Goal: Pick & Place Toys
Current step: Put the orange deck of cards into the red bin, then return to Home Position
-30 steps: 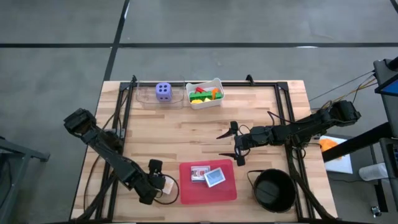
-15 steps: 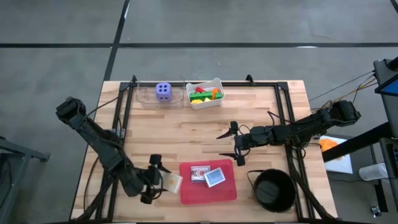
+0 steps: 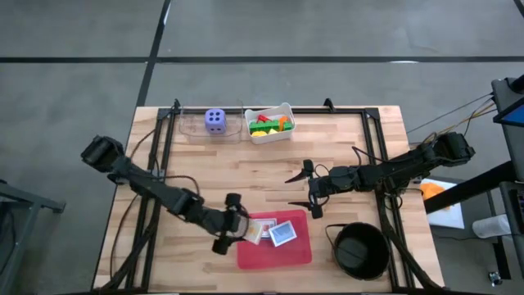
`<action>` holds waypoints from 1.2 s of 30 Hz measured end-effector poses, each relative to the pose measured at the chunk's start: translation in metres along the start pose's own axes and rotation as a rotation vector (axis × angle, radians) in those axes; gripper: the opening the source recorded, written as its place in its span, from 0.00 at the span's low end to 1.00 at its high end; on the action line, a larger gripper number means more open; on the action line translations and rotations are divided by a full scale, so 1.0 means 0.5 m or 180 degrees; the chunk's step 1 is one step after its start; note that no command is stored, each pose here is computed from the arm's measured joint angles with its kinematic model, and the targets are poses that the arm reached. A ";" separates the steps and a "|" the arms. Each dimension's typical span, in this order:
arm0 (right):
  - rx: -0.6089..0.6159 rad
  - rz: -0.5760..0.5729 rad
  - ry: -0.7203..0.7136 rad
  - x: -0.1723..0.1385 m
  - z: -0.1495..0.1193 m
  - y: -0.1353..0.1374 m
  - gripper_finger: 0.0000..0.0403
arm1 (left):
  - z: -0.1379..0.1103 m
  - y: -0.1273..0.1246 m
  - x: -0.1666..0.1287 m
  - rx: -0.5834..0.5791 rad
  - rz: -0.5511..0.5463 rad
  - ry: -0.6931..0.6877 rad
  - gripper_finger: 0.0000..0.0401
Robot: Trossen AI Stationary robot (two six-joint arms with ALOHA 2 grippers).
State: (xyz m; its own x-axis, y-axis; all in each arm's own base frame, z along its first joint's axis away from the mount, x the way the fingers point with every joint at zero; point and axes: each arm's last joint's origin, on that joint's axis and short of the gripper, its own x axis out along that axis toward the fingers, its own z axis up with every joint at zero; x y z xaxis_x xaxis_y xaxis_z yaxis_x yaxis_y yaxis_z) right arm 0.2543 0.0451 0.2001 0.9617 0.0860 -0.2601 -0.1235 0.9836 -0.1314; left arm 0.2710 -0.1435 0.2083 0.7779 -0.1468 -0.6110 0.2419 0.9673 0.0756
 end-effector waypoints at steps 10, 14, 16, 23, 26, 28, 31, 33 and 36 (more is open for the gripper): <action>-0.0002 0.0004 0.0029 -0.001 -0.006 0.001 0.82 | 0.025 -0.001 0.106 0.0370 -0.0298 0.0407 0.79; 0.0002 0.0004 0.0029 -0.001 -0.006 0.001 0.82 | 0.024 -0.007 0.132 0.0459 -0.0319 0.0696 0.80; 0.0006 0.0004 0.0028 -0.001 -0.006 0.001 0.82 | 0.022 -0.007 0.139 0.0460 -0.0311 0.0755 0.82; 0.0006 0.0003 0.0030 -0.001 -0.006 0.000 0.82 | 0.024 -0.006 0.139 0.0446 -0.0212 0.0740 0.97; 0.0006 0.0004 0.0029 -0.001 -0.006 0.001 0.82 | 0.026 -0.006 0.138 0.0446 -0.0212 0.0727 0.98; 0.0007 0.0004 0.0029 -0.001 -0.006 0.001 0.82 | 0.026 -0.006 0.138 0.0444 -0.0214 0.0728 0.96; 0.0007 0.0004 0.0029 -0.001 -0.006 0.001 0.82 | 0.031 -0.005 0.132 0.0436 -0.0215 0.0685 0.94; 0.0007 0.0003 0.0029 -0.001 -0.006 0.001 0.82 | 0.040 -0.004 0.125 0.0425 -0.0216 0.0604 0.94; 0.0007 0.0003 0.0028 -0.001 -0.006 0.000 0.82 | 0.056 -0.001 0.109 0.0474 -0.0171 0.0372 0.94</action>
State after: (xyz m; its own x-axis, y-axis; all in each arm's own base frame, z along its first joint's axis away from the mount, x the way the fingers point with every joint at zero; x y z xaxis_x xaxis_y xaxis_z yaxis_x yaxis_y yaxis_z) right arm 0.2530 0.0448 0.1974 0.9594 0.0854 -0.2687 -0.1237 0.9839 -0.1290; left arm 0.3297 -0.1575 0.1972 0.6910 -0.1640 -0.7040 0.3712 0.9162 0.1508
